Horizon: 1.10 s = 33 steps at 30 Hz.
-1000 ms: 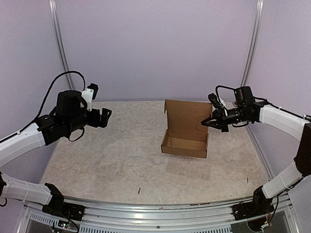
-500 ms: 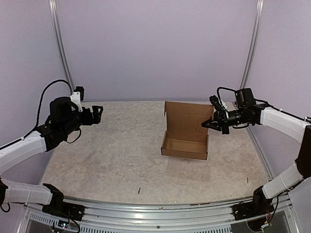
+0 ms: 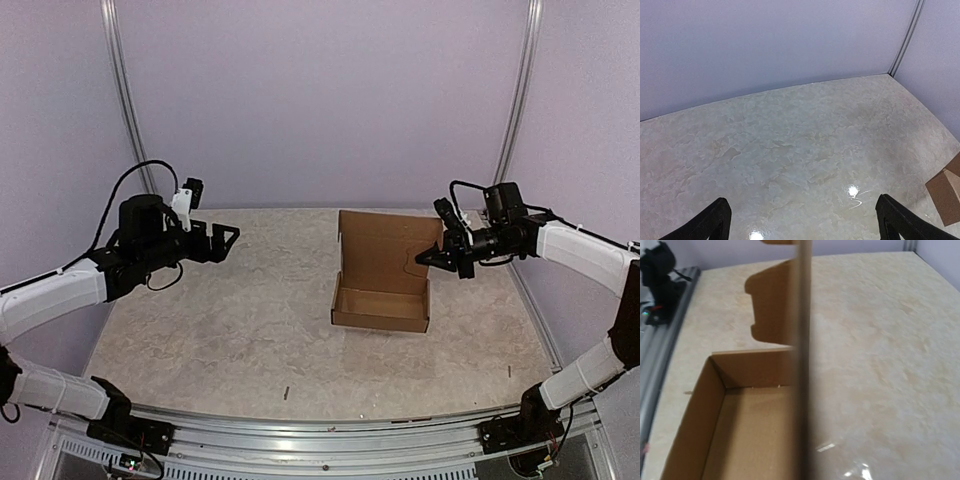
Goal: Fold the paper box
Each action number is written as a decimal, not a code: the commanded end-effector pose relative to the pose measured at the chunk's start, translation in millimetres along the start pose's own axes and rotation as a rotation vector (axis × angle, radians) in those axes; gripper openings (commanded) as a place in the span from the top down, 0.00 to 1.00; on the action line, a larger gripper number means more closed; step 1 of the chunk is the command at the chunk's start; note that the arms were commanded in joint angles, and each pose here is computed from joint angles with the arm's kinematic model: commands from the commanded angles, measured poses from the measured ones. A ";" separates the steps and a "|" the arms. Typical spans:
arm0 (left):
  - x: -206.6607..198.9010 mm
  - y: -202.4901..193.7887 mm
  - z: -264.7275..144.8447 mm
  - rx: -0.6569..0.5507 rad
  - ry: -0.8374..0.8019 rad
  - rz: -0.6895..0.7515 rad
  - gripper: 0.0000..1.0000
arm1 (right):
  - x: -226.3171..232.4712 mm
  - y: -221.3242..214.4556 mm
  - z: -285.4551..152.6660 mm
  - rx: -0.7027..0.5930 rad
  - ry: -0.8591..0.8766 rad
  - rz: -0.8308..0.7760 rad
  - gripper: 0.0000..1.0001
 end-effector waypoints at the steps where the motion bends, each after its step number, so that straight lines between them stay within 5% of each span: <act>1: -23.5 3.4 7.3 0.018 -0.057 0.002 0.01 | 17.6 11.4 -3.2 -0.072 0.079 0.017 1.00; 4: -52.8 6.2 -1.2 -0.039 -0.130 0.090 0.01 | 21.6 11.0 -2.8 -0.080 0.109 0.024 1.00; 6: -37.2 7.4 -0.4 -0.084 -0.009 0.048 0.01 | 22.1 11.0 -2.6 -0.083 0.115 0.024 1.00; 9: -13.4 -10.8 15.8 0.012 0.101 -0.173 0.01 | 22.8 12.5 -2.4 -0.085 0.117 0.017 1.00; 12: -26.1 -32.3 37.7 0.124 0.026 -0.184 0.01 | 24.4 12.6 -2.2 -0.089 0.120 0.009 0.99; 17: -115.6 -12.2 5.1 -0.236 -0.245 0.112 0.01 | 32.8 19.1 -3.1 -0.134 0.177 0.019 0.98; 20: -151.8 -31.4 5.1 -0.119 -0.476 0.219 0.04 | 39.1 26.7 -3.9 -0.151 0.216 0.006 0.97; 24: -188.2 -70.8 2.1 0.106 -0.755 0.310 0.22 | 42.6 28.2 -1.2 -0.145 0.230 -0.010 0.97; 33: -211.9 -92.4 -1.2 0.184 -0.888 0.328 0.40 | 45.4 31.5 4.3 -0.147 0.247 -0.001 0.97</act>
Point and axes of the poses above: each gripper's point midway between its finger pads, its own z axis out along the fingers, its own x axis along the line the jaws close on, y = z × x, the point moved 2 cm from there along -z, back along the fingers, and after that the axes turned 13 degrees about -z, right-handed, at the moved point
